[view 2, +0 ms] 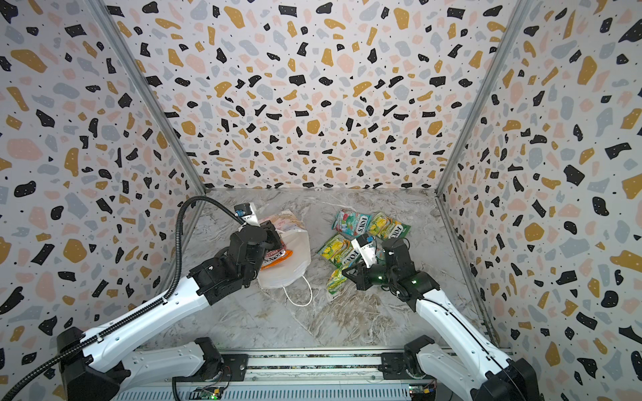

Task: Take the snacks out of the paper bag
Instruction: 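Carry the green pack nearer the robot and lower it onto the table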

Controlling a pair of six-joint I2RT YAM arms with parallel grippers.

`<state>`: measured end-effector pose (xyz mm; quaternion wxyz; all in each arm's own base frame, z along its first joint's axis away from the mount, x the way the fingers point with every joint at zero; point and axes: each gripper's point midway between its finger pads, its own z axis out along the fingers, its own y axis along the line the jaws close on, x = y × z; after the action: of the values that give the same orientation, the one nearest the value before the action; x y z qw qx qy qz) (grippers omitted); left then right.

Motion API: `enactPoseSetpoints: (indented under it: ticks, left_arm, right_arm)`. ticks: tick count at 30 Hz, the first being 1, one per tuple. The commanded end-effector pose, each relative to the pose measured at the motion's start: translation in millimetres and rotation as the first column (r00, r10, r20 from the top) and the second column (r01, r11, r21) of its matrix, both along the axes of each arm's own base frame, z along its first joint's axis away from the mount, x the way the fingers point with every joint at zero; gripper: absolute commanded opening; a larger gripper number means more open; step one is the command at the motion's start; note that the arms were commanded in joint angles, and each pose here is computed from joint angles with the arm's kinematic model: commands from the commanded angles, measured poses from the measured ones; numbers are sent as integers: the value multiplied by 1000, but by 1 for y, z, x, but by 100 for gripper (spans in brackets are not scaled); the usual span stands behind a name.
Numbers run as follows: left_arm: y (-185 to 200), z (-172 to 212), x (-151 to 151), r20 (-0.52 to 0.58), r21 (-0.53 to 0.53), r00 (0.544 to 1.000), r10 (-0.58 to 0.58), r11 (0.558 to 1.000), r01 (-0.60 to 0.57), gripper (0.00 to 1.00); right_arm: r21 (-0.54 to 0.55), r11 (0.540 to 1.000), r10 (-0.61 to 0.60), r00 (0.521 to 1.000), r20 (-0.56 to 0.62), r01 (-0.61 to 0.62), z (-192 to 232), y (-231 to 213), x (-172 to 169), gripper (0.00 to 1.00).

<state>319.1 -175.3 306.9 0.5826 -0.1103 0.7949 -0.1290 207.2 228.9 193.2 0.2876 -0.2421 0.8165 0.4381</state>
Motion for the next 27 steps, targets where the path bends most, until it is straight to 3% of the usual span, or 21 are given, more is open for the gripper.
enactPoseSetpoints:
  ticks: [1,21,27]
  left_arm:
    - [6,20,0,49,-20,999,22,1000,-21,0]
    - [10,24,-3,53,-20,998,27,999,-26,0]
    - [9,22,-3,49,-24,999,22,999,-21,0]
  right_arm:
    - [106,990,86,992,88,-95,26,22,-4,0]
    - [248,944,190,974,127,-216,1,75,10,0]
    - [173,967,173,982,80,-185,-37,73,16,0]
